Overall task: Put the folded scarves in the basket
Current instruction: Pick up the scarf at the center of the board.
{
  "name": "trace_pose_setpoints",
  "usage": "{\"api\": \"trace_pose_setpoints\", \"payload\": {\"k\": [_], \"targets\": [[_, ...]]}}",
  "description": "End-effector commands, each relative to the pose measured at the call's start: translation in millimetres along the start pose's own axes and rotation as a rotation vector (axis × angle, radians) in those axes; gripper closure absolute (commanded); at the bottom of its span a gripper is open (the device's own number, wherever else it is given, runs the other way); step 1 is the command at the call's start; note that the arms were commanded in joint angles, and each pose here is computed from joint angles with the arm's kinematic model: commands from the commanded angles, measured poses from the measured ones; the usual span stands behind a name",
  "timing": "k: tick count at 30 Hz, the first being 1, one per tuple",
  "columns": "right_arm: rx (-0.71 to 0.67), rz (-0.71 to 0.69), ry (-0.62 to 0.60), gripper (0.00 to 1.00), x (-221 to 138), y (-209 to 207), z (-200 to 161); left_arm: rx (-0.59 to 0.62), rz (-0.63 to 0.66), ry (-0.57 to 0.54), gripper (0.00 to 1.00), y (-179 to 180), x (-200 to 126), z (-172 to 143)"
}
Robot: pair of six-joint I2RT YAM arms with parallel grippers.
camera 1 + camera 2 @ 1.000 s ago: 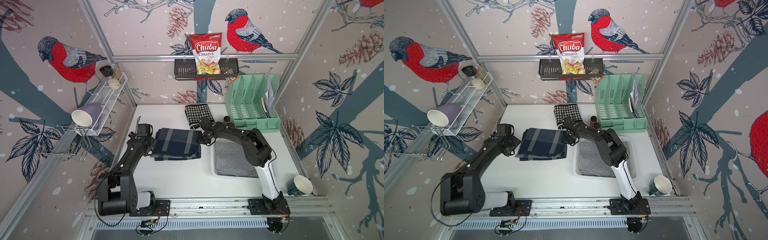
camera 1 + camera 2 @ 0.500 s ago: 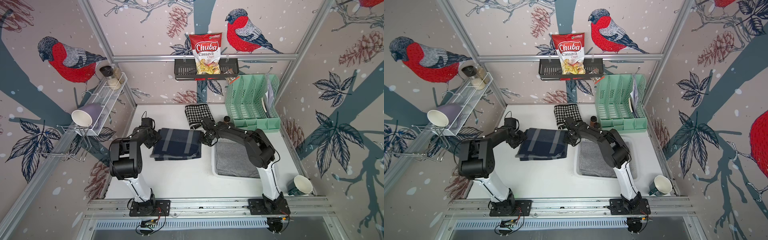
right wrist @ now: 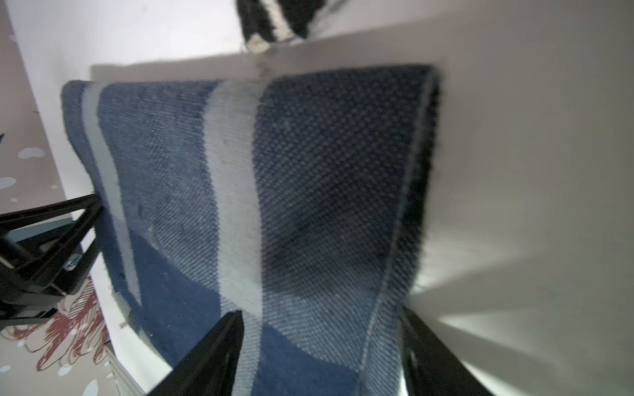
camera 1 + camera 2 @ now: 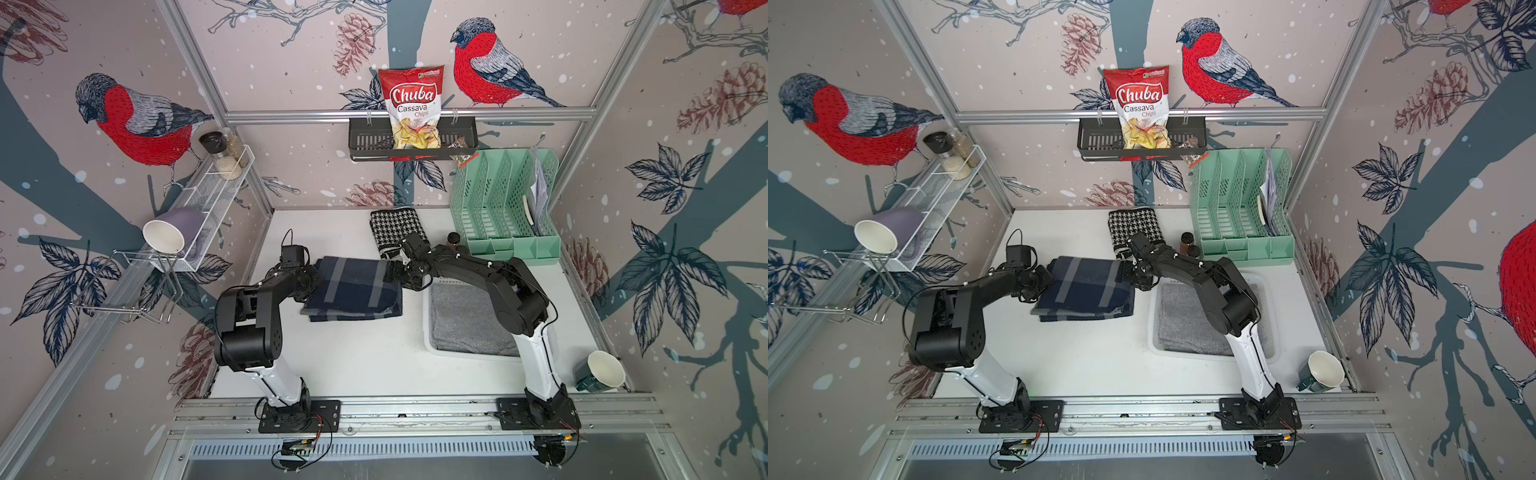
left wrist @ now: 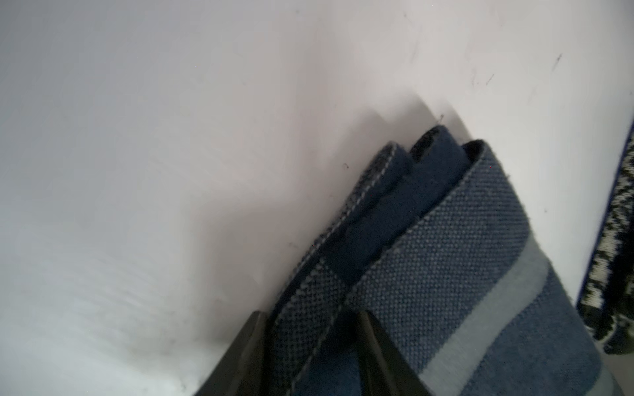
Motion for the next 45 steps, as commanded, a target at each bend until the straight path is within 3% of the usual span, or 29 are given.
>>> {"api": "trace_pose_setpoints", "payload": {"k": [1,9,12,16,24,28,32,37,41,45], "targets": [[0.046,-0.052,0.119,0.25,16,-10,-27,-0.041,-0.001,0.096,0.59,9,0,-17],[0.042,-0.103,0.132,0.26,17,-9,-34,-0.053,-0.067,0.101,0.75,1,-12,-20],[0.043,-0.110,0.131,0.32,16,-11,-35,-0.059,-0.084,0.109,0.89,-1,-13,-21],[0.039,-0.122,0.126,0.47,18,-12,-37,-0.071,-0.124,0.132,1.00,-2,-12,-27],[0.029,-0.144,0.100,0.84,14,-10,-31,-0.075,-0.141,0.127,1.00,-2,-20,-30],[0.027,-0.158,0.092,0.91,12,-9,-29,-0.076,-0.045,0.092,1.00,7,-25,-25],[0.025,-0.166,0.093,0.92,12,-11,-29,-0.056,0.048,0.063,0.70,15,-25,-21],[0.019,-0.165,0.104,0.95,14,-12,-29,-0.027,0.113,0.084,0.48,26,-15,-24],[0.016,-0.163,0.109,0.97,16,-12,-29,-0.025,0.080,0.107,0.45,28,-6,-31],[0.015,-0.156,0.117,0.98,17,-11,-30,-0.039,0.016,0.167,0.57,26,3,-41]]}}
Point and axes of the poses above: each gripper's point midway between its finger pads, its own x axis out along the fingers, its own y axis along the line the jaws close on, z = x × y, the point moved 6 cm from there along -x, back along the fingers, and after that the axes turned 12 degrees about -x, right-handed, at the moved point
